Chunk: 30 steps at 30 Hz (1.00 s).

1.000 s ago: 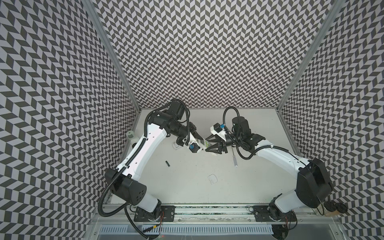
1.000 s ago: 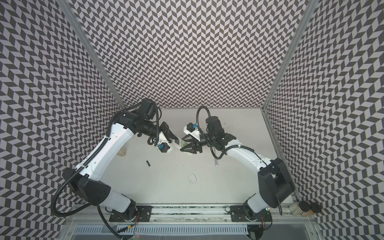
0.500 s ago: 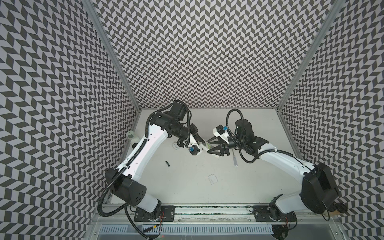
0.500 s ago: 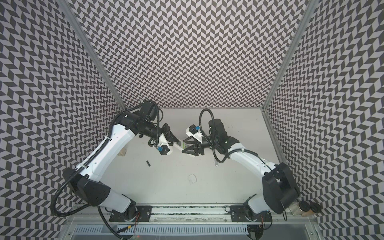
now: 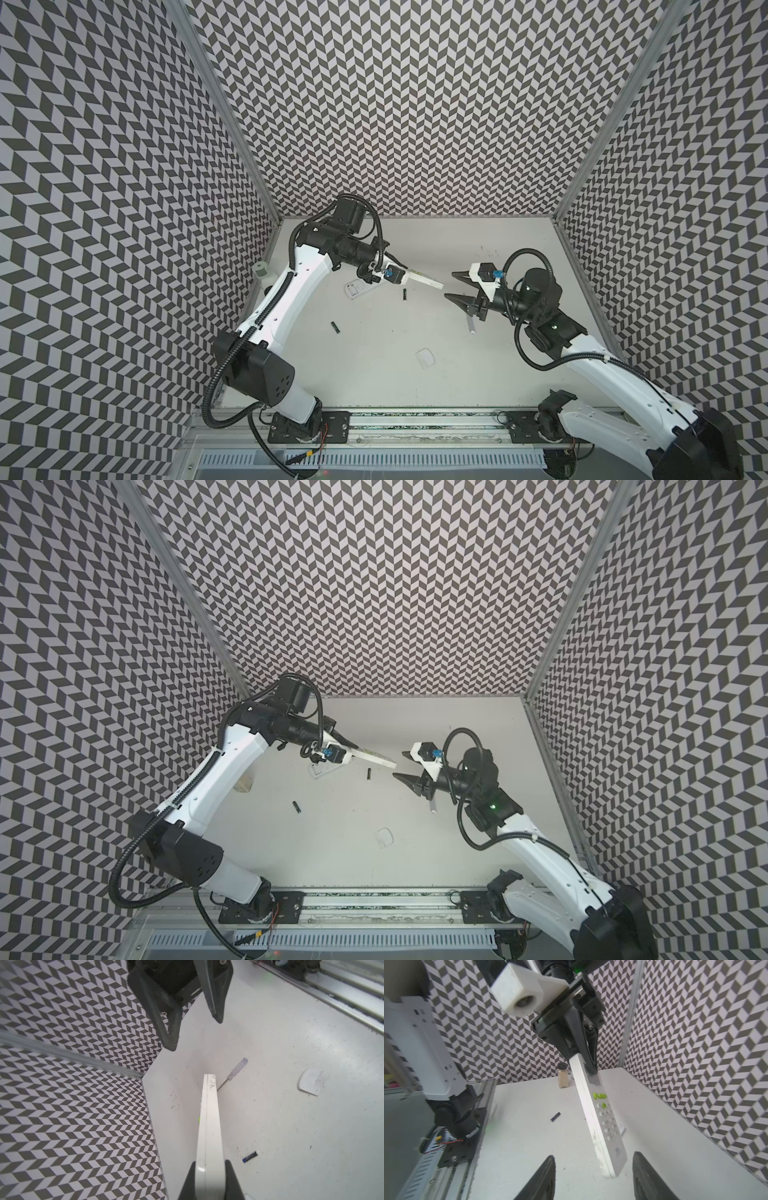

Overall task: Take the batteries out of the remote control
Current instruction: 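Grasp the remote's end with the left gripper while the right gripper releases and withdraws, then hold the remote with the left gripper while the right gripper approaches its back cover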

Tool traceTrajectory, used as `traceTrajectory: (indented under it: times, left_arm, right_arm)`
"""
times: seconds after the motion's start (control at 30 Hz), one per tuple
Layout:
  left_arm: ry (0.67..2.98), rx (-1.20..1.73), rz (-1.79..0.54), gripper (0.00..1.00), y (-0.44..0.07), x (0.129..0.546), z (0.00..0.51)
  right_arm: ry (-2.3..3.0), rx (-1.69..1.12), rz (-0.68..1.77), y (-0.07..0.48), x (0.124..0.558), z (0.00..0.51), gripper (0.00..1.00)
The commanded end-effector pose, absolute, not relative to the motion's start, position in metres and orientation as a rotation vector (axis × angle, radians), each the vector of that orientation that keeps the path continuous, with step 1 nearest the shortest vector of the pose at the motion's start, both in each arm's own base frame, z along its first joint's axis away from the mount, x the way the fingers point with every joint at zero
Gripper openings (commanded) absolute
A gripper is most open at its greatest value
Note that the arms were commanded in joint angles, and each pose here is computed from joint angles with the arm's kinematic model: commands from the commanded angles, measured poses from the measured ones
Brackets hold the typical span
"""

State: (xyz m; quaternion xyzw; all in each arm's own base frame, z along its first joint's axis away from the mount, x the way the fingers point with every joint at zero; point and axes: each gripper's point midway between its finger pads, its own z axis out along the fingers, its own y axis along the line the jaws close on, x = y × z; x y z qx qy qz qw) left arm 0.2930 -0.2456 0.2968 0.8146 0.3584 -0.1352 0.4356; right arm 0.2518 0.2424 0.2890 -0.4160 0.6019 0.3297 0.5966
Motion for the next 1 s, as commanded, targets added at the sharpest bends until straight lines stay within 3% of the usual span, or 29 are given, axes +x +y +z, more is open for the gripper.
traceTrajectory:
  times: [0.0, 0.23, 0.4, 0.57, 0.97]
  left_arm:
    - [1.079, 1.813, -0.552, 0.00, -0.251, 0.295, 0.315]
    - [1.486, 1.354, -0.858, 0.00, -0.249, 0.332, 0.327]
    - [1.689, 1.133, -1.008, 0.00, -0.250, 0.346, 0.314]
    - [1.823, 0.942, -1.142, 0.00, -0.251, 0.353, 0.296]
    - [2.022, 0.678, -1.367, 0.00, -0.245, 0.328, 0.215]
  right_arm:
    - [1.328, -0.787, 0.641, 0.219, 0.268, 0.317, 0.60]
    - [1.371, -0.658, 0.557, 0.197, 0.277, 0.303, 0.66]
    - [1.388, -0.497, 0.540, 0.177, 0.283, 0.293, 0.80]
    - [1.441, -0.395, 0.572, 0.169, 0.288, 0.284, 0.88]
    - [1.661, -0.259, 0.816, 0.191, 0.307, 0.244, 0.90]
